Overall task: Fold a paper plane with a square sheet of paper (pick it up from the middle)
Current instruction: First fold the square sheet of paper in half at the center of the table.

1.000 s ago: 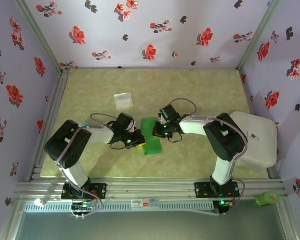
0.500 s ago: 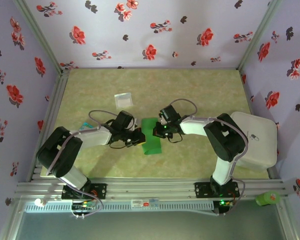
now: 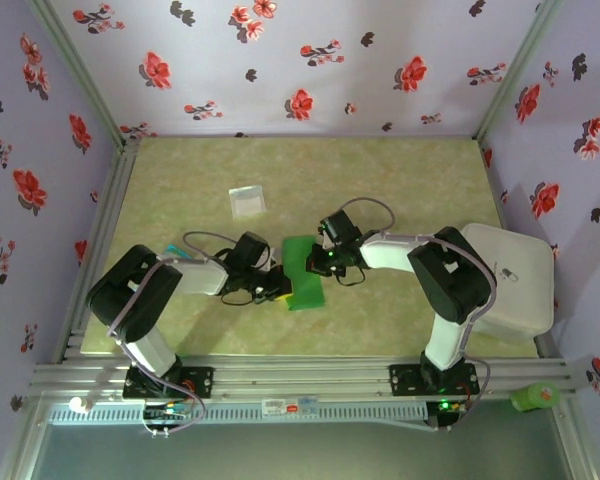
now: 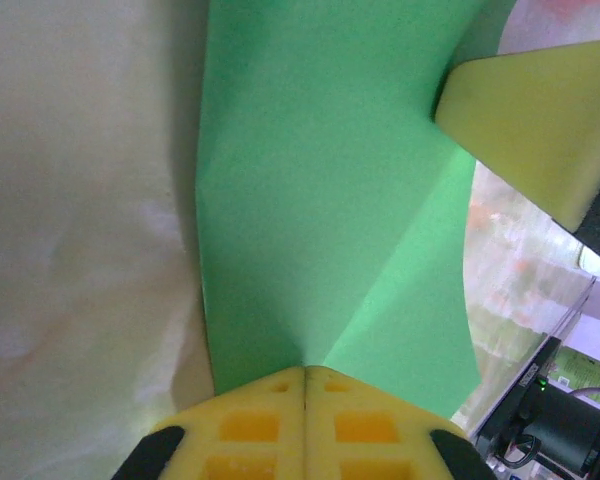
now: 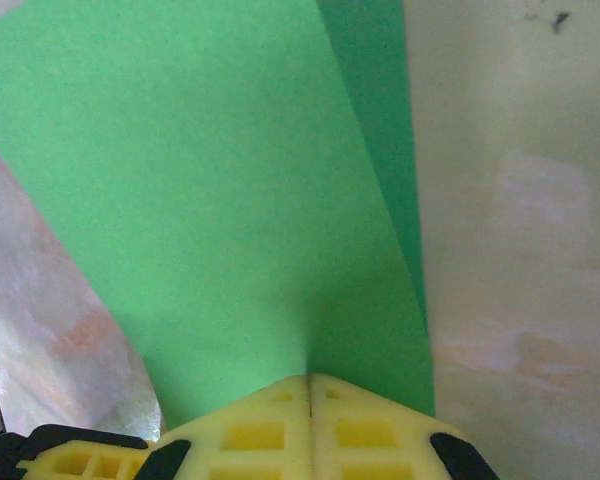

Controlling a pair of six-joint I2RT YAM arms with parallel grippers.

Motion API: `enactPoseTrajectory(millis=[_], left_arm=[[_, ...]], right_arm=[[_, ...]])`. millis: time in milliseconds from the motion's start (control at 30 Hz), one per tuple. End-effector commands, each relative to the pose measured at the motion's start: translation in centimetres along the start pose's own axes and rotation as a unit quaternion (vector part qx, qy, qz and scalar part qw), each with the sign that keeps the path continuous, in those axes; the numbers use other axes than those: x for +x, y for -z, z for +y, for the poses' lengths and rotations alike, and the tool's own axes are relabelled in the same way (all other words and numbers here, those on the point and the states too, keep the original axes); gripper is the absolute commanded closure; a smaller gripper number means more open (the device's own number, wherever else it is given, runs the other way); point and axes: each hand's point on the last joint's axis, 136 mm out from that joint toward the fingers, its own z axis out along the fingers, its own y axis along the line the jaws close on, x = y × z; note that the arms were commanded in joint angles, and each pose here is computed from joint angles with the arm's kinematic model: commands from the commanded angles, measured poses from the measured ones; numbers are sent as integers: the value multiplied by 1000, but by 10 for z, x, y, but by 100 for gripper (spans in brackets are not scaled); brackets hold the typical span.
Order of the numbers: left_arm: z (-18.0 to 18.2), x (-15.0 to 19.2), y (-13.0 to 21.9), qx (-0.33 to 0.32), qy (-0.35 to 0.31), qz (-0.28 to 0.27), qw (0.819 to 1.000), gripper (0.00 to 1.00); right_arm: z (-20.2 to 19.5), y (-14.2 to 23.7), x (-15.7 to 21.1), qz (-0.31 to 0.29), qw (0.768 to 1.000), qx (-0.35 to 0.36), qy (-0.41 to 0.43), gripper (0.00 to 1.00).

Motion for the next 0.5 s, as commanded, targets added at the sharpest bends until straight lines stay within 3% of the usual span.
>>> enactPoseTrajectory(millis=[0,233,467], left_arm=[[38,24,1,-66,14,24,997,100],[-4,11,21,-24,-30,-15,999,100],[-32,-4,23,24,-23,-43,999,100]], right_arm=[[-68,-5,36,43,990,123,-48,100],[-68,-5,34,39,990,124,-49,100],[-68,-5,32,36,990,124,-51,100]])
